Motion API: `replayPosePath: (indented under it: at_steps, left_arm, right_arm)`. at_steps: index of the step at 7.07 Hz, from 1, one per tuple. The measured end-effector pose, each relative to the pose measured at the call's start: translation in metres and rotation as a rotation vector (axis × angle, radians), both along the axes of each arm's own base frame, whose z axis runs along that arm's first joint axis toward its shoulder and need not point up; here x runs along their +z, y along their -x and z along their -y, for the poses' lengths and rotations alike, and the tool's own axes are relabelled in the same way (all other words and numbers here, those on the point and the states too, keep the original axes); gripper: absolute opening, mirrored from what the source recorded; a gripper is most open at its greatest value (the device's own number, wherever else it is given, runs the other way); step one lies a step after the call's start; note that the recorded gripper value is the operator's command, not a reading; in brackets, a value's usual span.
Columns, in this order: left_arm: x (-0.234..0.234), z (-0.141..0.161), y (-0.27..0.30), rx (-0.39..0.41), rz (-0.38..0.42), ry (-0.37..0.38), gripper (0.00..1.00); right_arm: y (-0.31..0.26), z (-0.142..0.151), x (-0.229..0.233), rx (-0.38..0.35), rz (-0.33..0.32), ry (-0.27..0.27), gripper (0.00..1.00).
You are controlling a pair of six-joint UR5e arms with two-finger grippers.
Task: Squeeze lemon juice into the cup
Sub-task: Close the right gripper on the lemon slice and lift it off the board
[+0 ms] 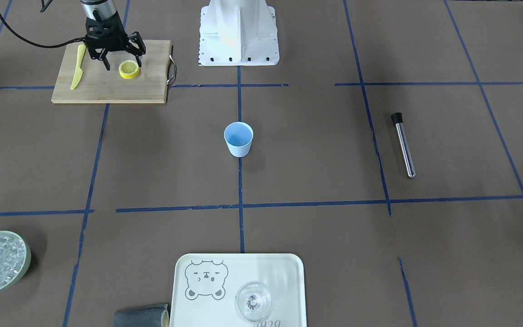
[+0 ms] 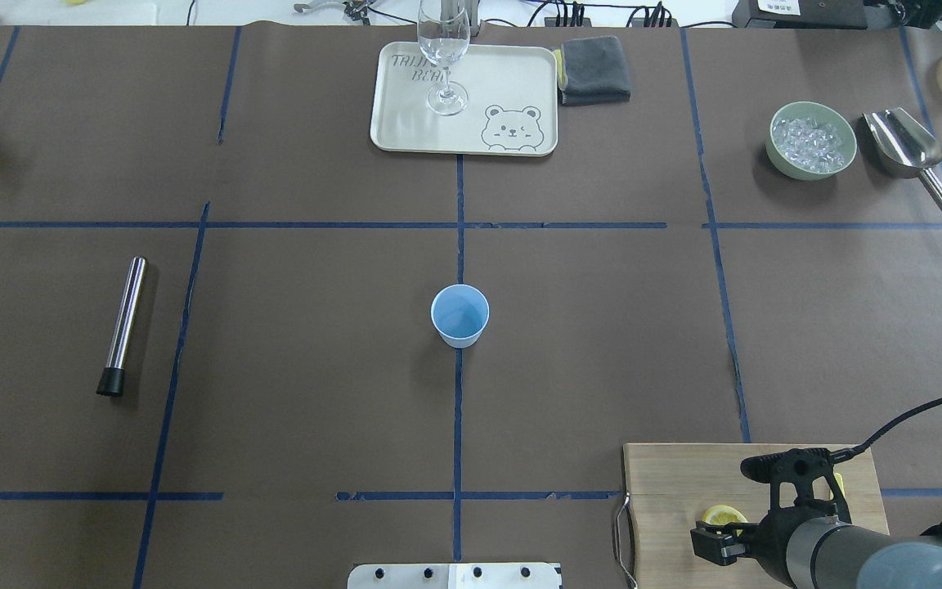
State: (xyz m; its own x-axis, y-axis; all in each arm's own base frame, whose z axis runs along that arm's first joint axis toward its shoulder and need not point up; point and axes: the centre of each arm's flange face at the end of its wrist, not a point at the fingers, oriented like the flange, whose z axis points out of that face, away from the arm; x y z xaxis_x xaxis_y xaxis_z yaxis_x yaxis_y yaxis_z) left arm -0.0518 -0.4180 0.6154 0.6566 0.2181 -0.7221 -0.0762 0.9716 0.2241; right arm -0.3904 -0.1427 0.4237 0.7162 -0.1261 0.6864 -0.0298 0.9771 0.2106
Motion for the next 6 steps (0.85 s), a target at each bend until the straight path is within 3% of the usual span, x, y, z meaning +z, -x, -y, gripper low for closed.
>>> replayPosePath:
  at_steps: [6]
  left_arm:
    - [0.004, -0.005, 0.001, -0.003, 0.001, 0.009, 1.00]
  right_arm:
    - [0.014, -0.011, 0.008, -0.003, -0.011, -0.037, 0.96]
